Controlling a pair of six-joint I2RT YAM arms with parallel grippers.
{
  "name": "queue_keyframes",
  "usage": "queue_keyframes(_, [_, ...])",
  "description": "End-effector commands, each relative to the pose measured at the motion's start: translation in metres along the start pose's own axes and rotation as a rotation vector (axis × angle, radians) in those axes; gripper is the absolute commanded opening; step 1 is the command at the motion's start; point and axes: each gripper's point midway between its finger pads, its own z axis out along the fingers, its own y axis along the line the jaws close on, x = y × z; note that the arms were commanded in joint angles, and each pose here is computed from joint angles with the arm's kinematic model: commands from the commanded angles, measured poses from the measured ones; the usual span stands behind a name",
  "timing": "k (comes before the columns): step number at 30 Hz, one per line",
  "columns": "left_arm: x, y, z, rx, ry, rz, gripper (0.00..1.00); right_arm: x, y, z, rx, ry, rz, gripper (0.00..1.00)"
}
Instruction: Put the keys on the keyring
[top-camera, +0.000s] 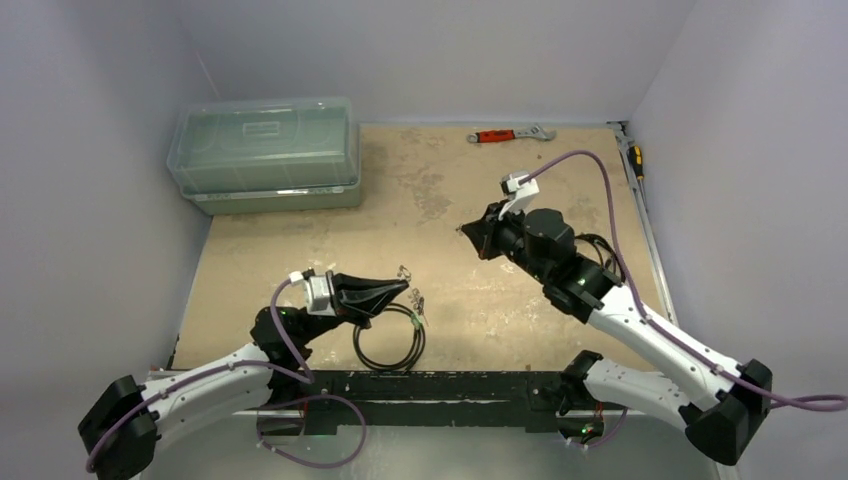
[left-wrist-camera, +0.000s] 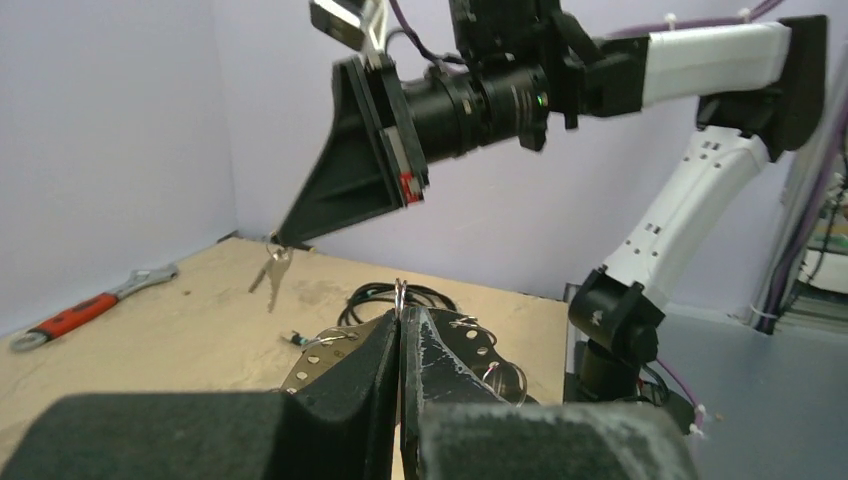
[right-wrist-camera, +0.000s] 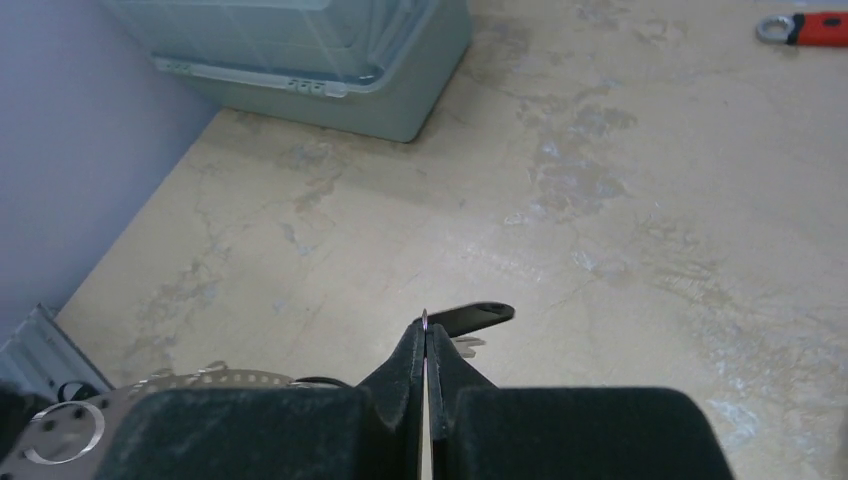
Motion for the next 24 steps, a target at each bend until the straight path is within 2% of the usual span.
queue_keyframes(1, [-0.055,-0.043,-0.006,0.226,-0.277,0.117,0.00,-0.028,0.026,-0.031,-0.130,0.009,-0.130,0.00])
queue_keyframes(6, [-0.046,-0.054,-0.004,0.325,-0.290,0.223,0.00,-0.041,0.057,-0.058,-0.283,0.062,-0.158,0.00])
queue_keyframes(15, [-0.022,-0.042,0.017,0.335,-0.219,0.412,0.00,-0.022,0.086,-0.094,-0.494,0.217,-0.205,0.00])
queue_keyframes(24, [-0.018,-0.034,0.032,0.325,-0.196,0.462,0.00,-0.005,0.106,-0.106,-0.646,0.306,-0.178,0.00])
